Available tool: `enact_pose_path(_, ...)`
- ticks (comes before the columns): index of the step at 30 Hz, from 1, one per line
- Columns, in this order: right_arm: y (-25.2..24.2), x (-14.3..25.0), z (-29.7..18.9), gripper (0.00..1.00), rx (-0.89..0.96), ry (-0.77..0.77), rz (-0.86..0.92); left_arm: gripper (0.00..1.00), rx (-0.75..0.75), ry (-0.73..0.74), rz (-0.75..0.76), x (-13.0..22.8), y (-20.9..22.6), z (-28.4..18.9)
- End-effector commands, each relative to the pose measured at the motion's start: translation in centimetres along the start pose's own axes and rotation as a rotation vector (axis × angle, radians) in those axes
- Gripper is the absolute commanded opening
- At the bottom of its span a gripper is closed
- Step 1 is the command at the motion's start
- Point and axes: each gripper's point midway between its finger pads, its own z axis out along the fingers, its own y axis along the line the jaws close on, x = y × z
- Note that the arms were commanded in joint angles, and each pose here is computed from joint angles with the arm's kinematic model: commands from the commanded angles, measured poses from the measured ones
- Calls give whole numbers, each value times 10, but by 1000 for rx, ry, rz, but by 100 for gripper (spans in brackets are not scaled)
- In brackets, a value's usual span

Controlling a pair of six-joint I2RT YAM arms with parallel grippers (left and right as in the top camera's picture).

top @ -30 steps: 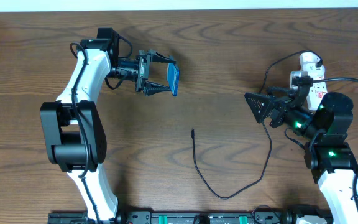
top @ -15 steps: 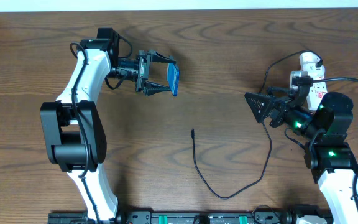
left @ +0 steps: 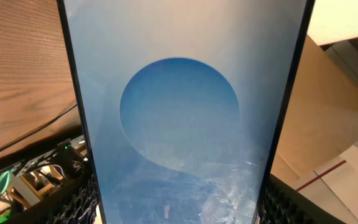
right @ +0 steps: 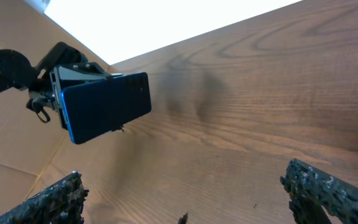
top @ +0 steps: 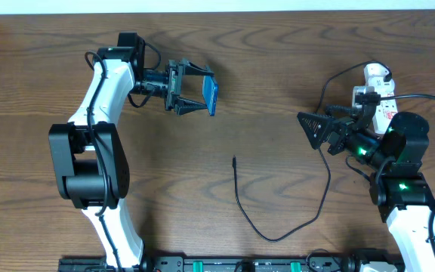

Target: Plug charger to phone and switch on socket

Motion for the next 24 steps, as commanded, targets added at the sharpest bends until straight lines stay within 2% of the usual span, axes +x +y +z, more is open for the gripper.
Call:
enact_pose_path(1,6,-7,2,99,-2,-10,23,7,33,16,50,15,-12,-5)
enact_pose_path(24,5,-8,2,99,5,-16,31,7,33,16,52,15,-12,-5)
